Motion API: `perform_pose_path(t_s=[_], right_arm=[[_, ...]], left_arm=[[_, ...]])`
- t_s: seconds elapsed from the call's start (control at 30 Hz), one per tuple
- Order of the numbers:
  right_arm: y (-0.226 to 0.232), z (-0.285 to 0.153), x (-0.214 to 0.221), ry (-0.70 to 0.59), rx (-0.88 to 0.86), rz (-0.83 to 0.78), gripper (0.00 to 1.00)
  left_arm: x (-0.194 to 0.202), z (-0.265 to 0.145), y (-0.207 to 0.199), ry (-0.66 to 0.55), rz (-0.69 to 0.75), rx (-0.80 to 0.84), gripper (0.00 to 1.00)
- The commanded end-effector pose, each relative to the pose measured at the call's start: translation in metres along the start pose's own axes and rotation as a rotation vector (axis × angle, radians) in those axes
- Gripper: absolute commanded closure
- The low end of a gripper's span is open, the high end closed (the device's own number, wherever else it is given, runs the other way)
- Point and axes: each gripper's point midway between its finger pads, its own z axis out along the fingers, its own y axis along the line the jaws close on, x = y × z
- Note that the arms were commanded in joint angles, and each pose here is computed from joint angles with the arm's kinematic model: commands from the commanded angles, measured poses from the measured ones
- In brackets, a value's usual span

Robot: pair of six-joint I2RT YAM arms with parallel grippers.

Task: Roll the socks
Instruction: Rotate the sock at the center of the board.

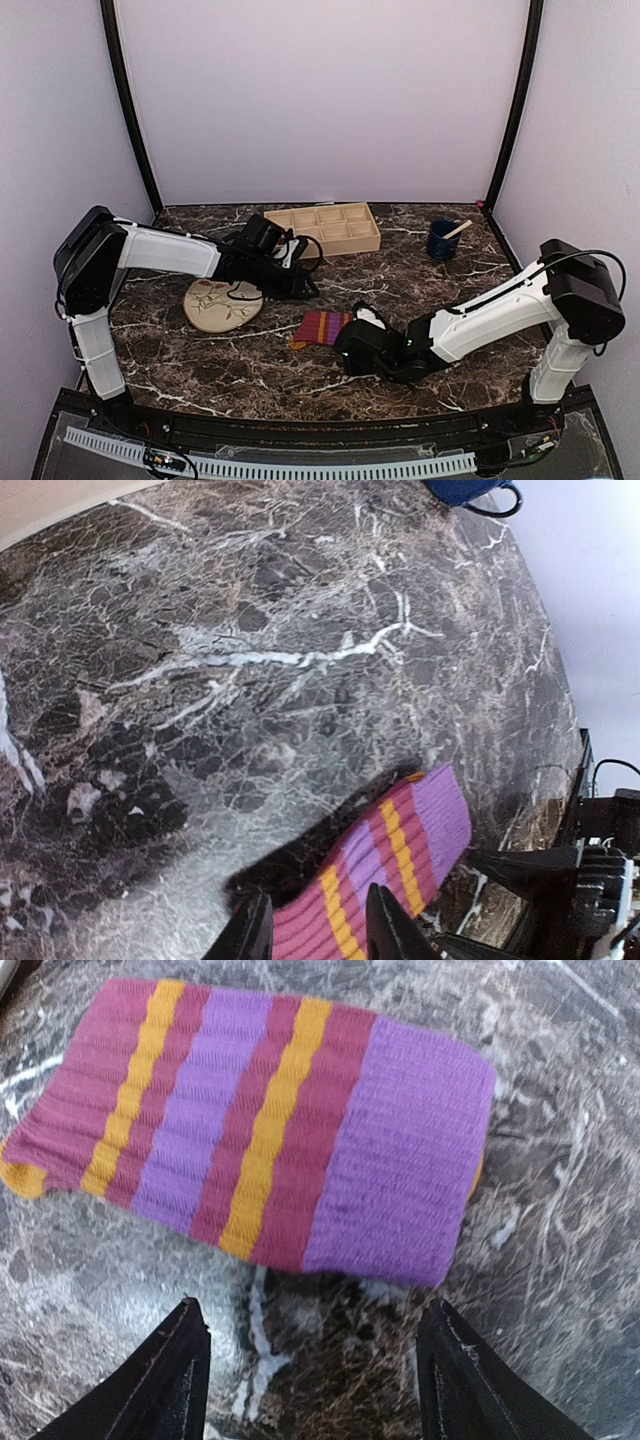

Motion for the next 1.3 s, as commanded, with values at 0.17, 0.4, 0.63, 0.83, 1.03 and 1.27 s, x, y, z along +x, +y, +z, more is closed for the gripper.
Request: perform_pose_path(t_s=[0.17,0.4,0.63,0.83,1.03,1.27], right_arm=[[-0.005,-0.007,0.018,0.058,-0.001,0.027,0.34],[-0.006,0.006,0.018,0.069,0.018,0.001,0.34],[-0.016,0.025,0.001,0.065,0.04,-0.009,0.34],[-0.022,0.042,-0.014,0.067,0.055,-0.043,0.34],[-0.028,0.06,-0.029,0.063,0.062,-0.067,0.34],[-0.03,0.077,-0.052,0.048,0.059,-0.09,0.34]], left_arm=[[0.007,0.021,0.026,0.068,0.054,-0.096,0.66],[0.025,0.023,0.036,0.113,0.044,-0.115,0.68],[0.051,0.016,0.044,0.148,0.029,-0.138,0.7],[0.069,0.012,0.046,0.17,0.027,-0.158,0.7],[0.079,0.007,0.045,0.18,0.027,-0.178,0.7],[0.09,-0.003,0.047,0.19,0.017,-0.228,0.7]])
